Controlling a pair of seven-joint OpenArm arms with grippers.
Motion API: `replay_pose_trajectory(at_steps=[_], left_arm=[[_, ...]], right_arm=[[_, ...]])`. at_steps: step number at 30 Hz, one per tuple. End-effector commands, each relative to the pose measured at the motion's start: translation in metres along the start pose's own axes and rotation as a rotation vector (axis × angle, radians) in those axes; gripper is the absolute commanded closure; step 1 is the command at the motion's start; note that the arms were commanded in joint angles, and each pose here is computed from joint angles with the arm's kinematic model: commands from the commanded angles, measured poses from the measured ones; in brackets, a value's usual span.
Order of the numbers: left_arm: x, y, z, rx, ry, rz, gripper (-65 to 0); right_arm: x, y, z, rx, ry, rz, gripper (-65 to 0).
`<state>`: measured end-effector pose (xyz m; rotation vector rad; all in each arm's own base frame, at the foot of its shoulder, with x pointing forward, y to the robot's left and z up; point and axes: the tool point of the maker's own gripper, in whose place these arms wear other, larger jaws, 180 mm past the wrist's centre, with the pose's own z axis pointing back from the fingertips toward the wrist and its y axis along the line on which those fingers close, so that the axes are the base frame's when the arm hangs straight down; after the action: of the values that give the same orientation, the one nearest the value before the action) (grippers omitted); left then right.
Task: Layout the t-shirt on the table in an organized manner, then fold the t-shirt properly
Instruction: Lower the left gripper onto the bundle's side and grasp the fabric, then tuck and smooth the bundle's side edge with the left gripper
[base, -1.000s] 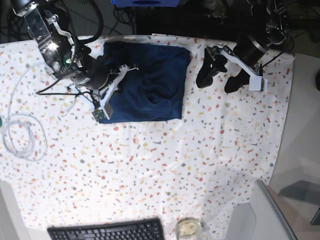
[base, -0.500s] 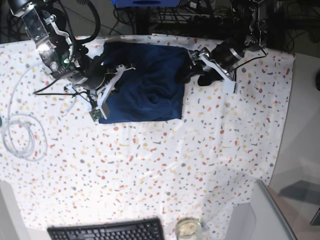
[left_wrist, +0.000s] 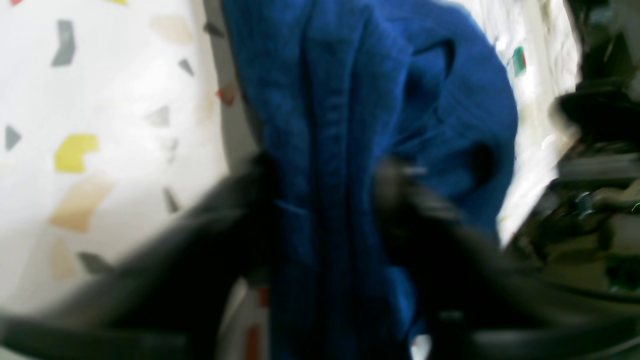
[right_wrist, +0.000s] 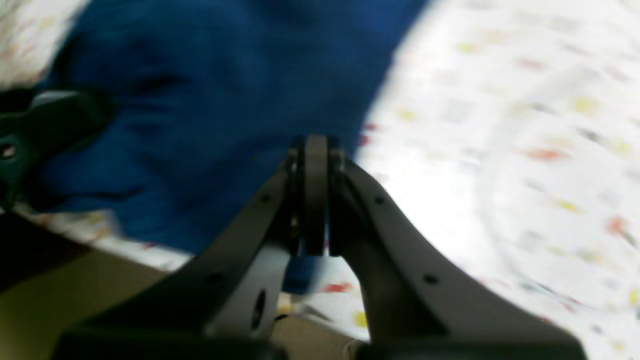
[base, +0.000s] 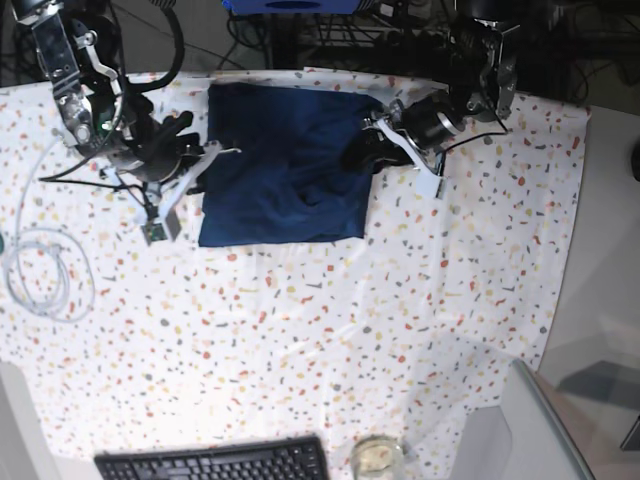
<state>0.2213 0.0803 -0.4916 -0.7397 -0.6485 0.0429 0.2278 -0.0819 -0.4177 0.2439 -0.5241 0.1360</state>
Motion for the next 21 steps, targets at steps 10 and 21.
replay_pose_trajectory(at_steps=[10, 21], left_arm=[[0.003, -0.002, -0.02, 0.006, 0.313, -0.396, 0.0], [0.047, 0.006, -0.056, 0.139, 0.675, -1.37, 0.0]], right_arm=[[0.009, -0.049, 0.016, -0.105, -0.106, -0.114, -0.6], [0.004, -0.066, 0.022, -0.155, -0.14, -0.255, -0.6]])
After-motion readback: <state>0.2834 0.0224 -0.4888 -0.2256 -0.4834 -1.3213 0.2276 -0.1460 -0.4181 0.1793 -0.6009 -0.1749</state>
